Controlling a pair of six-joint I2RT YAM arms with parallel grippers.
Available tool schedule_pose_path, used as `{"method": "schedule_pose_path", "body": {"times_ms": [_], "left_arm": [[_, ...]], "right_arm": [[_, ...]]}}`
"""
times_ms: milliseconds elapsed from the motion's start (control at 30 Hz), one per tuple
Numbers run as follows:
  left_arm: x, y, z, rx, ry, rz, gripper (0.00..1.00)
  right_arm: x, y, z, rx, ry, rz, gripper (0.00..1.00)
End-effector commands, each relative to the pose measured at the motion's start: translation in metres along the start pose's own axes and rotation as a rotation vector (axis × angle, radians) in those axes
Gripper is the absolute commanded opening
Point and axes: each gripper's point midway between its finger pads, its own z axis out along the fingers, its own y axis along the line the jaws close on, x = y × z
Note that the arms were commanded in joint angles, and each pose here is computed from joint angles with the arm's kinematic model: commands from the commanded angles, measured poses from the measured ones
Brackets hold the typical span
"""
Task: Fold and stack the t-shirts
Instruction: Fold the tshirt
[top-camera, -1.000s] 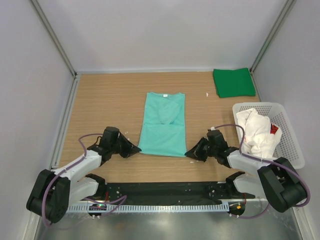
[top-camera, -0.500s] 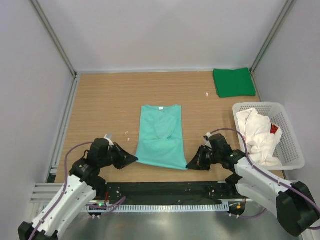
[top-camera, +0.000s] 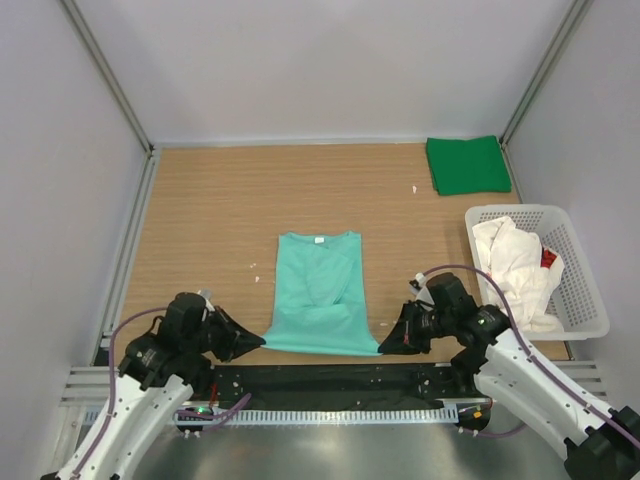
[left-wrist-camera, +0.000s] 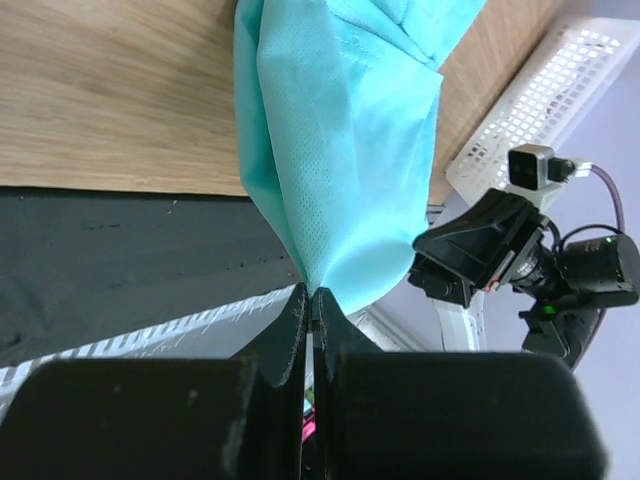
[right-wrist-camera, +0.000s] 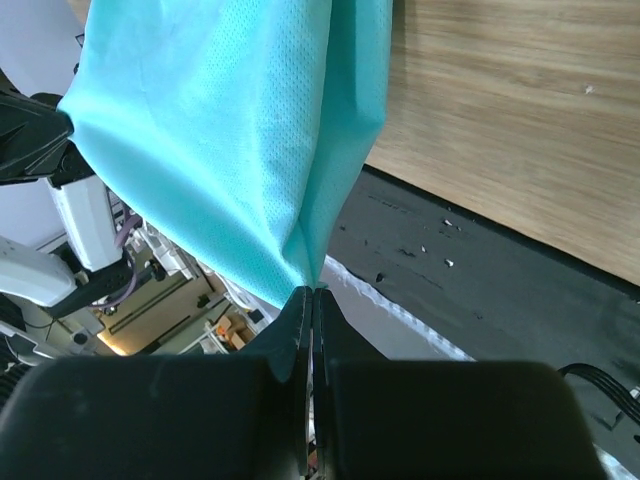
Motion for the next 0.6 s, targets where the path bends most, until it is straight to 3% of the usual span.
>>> {"method": "schedule_pose_path", "body": {"times_ms": [0, 267, 567], "left_arm": [[-0.005, -0.003, -0.002, -0.057, -0.018, 0.009, 0.00], [-0.020, -0.035, 0.010, -0.066, -0.028, 0.078, 0.00], [-0.043, -0.085, 0.030, -0.061, -0.025, 0.111, 0.00]], "right_arm": [[0.009, -0.001, -0.007, 0.040, 0.043, 0.030, 0.02], [-0.014, 0.034, -0.002, 0.028, 0.093, -0.013, 0.01], [-0.040, 0.072, 0.002, -0.062, 0.177, 0.054, 0.02]]}}
